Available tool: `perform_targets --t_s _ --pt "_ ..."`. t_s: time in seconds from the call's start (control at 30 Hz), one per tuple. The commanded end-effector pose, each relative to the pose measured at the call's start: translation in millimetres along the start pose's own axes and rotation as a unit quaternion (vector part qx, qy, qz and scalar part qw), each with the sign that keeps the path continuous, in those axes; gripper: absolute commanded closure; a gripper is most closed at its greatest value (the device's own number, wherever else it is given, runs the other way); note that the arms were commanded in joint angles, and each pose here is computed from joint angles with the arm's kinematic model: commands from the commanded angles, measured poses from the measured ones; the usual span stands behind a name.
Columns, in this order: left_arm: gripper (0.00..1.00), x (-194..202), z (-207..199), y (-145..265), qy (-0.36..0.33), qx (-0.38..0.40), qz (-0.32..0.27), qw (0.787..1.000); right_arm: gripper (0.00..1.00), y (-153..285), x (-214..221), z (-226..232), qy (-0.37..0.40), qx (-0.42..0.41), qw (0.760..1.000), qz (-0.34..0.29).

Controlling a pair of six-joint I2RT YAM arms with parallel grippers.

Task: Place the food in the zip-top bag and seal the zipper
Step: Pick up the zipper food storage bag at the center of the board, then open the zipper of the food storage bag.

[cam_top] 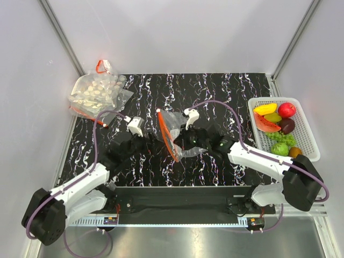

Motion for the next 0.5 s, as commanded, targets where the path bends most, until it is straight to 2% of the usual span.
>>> perform_targets --t_s 0.0,0.07,0.2,0.37,0.47 --pt "0.06 -20.3 -16.7 12.1 -0.025 0.06 -0.078 0.995 1.0 4.1 -9.7 18.3 -0.027 -0.055 0.998 -0.03" --pt "0.06 -24.1 -16.3 17.6 -0.025 0.054 -0.1 0.993 1.0 4.9 -7.1 18.2 -0.027 -0.061 0.997 -0.028" --pt "0.09 -22.3 -14.3 14.1 -0.021 0.046 -0.089 0.995 1.0 7.3 -7.5 23.2 -0.028 -0.082 0.996 -0.032" --pt "0.3 -15.8 -10.7 2.2 -0.009 0.035 -0.052 0.998 1.0 11.0 -8.6 25.9 -0.032 -0.093 0.995 -0.034" --pt "0.3 -16.8 -10.4 -0.2 -0.01 0.033 -0.049 0.998 1.0 13.2 -6.4 30.7 -0.031 -0.114 0.993 -0.024"
Point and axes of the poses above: each gripper's point midway between its finger pads, its own y axis back along the fingers, its own z axis along the line the jaws close on, x = y × z, the point moved 7 cm from there along y, back along the fingers, and after that the axes turned 7 degrees about -y, right-handed, at the moved point
